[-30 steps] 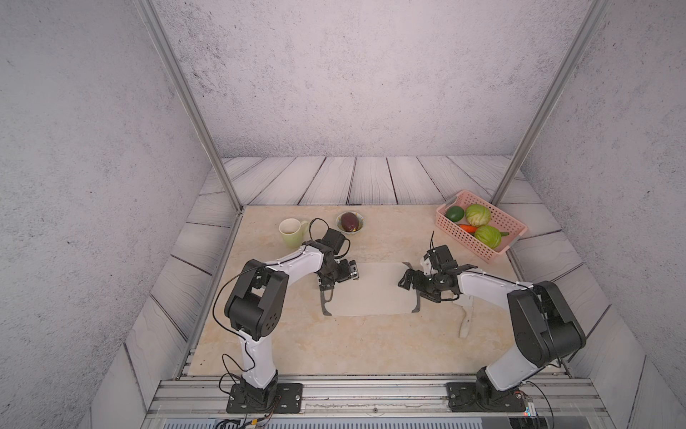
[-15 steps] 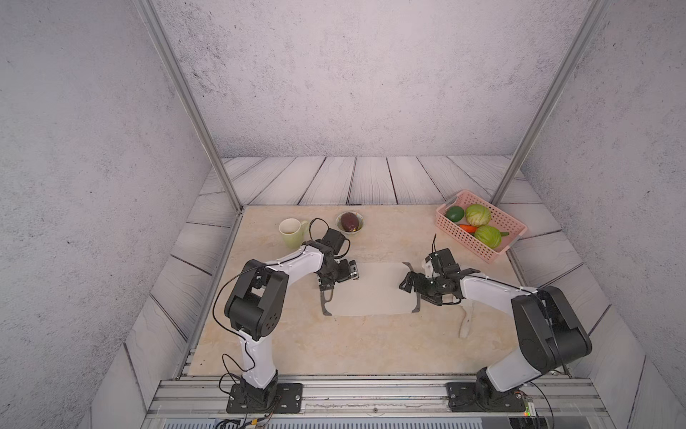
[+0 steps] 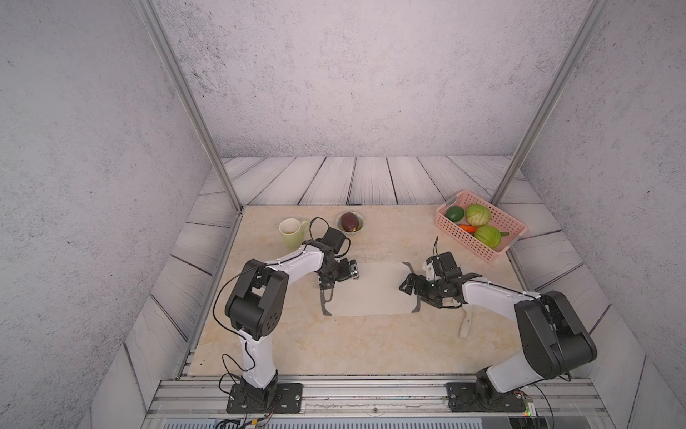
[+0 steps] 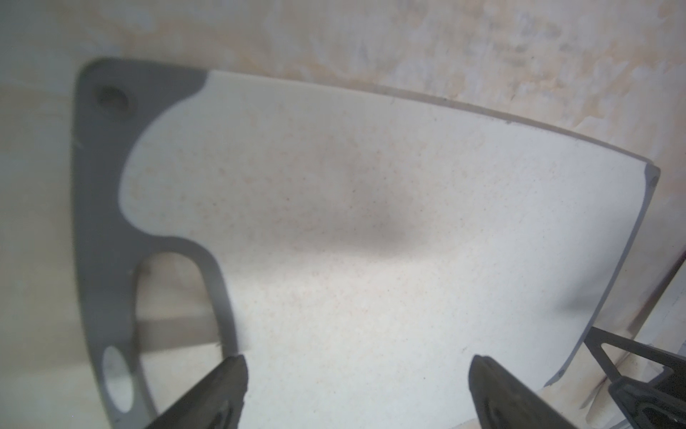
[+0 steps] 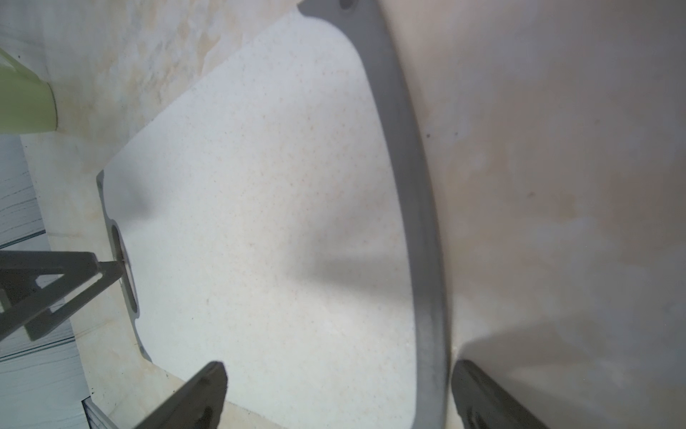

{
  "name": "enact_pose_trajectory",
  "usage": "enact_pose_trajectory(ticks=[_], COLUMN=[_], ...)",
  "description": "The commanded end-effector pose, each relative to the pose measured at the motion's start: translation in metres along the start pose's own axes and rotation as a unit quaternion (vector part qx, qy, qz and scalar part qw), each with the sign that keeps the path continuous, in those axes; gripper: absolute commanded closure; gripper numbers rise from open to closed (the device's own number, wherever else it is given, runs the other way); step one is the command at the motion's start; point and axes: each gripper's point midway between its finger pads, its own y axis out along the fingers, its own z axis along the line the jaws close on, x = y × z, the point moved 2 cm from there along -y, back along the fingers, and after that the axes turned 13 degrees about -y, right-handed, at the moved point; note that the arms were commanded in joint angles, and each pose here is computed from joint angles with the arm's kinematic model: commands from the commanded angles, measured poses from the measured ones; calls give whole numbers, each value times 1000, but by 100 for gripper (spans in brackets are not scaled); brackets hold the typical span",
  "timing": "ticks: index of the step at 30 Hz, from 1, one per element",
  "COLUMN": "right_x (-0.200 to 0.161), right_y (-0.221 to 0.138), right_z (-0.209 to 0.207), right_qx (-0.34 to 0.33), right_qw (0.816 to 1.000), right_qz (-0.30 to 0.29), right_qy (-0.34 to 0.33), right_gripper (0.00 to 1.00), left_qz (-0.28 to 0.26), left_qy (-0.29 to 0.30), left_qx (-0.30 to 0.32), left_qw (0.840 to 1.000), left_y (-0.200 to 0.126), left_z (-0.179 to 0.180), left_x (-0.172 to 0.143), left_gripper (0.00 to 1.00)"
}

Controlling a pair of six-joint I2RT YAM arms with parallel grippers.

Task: Align the knife with the edge of the cutting board
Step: Move the work surface to the center of the board.

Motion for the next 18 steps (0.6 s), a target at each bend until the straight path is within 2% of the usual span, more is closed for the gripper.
enact_pose_trajectory(ticks=[1,7,18], right_x=[-38,-41,-43], right_y=[6,5,3], right_z=[-17,-20,-21], right_qx=[-29,-37,-42], right_qw=[997,997,996], right_qz=[62,66,71], right_qy=[28,25,21], right_gripper=[1,1,1], left_qz=[2,-31,-65], left_qy=[13,7,-69], left_qx=[-10,-38,-18], left_qw=[1000,999,995], left_y=[-7,-40,-57], left_z=[-8,-13,32], left_x=[0,11,49], left_gripper=[2,2,2])
